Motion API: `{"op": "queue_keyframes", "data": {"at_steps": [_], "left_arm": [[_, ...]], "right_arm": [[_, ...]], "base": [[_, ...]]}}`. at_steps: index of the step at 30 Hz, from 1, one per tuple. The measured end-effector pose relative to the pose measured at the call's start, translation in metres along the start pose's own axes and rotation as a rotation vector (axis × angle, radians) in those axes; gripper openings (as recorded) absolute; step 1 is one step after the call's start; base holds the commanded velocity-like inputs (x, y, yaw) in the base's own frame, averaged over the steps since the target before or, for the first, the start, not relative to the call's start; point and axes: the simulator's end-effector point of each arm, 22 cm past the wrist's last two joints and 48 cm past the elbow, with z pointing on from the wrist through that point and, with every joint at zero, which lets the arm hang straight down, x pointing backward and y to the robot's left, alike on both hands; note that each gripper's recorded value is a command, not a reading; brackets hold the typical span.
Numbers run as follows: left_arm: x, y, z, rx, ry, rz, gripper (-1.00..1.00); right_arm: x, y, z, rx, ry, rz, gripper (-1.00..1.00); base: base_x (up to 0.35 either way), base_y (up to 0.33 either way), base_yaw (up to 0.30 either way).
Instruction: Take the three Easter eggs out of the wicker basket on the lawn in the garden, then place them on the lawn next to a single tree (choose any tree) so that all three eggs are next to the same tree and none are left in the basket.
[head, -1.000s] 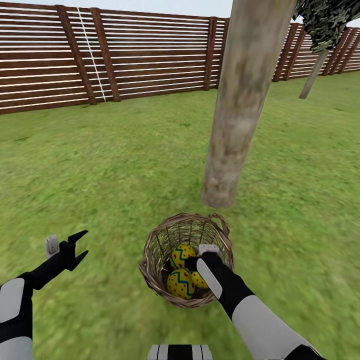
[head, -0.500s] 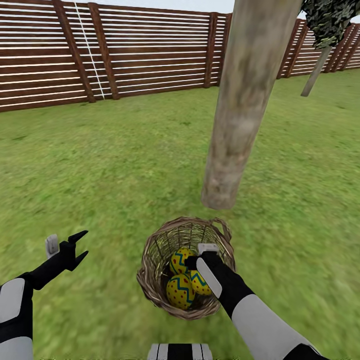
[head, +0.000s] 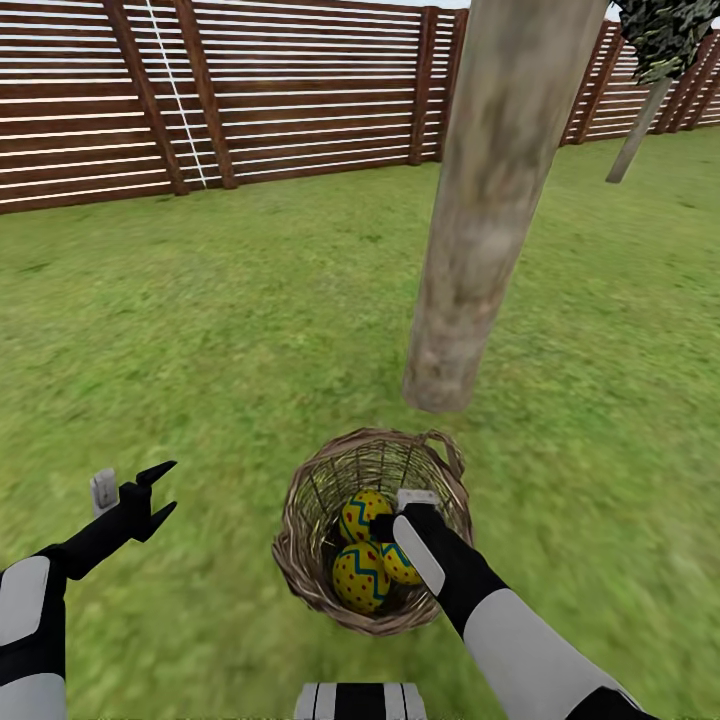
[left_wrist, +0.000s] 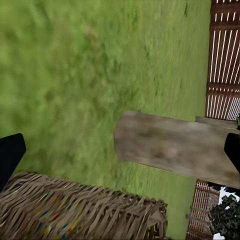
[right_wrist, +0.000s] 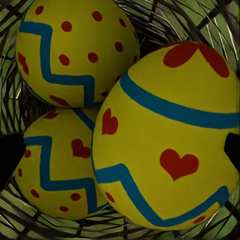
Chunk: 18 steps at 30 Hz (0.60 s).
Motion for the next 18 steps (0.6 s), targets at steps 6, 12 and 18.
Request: {"op": "queue_keyframes", "data": {"at_steps": [6,12,18], "left_arm": [[0.000,0.000,0.000,0.000,-0.001,-0.001,1.00],[0.001,0.007,0.002,-0.012,0.002,-0.003,1.00],[0.002,0.014,0.004,-0.024,0.005,-0.006,1.00]], "right_arm": [[-0.001,-0.013,-0.001,0.059,-0.003,0.000,1.00],[0.001,-0.016,0.004,0.070,-0.002,0.004,1.00],[0.005,-0.016,0.009,0.070,0.007,0.006,1.00]], "base": [[0.000,0.000,0.000],[0.000,0.000,0.000],[0.000,0.000,0.000]]}}
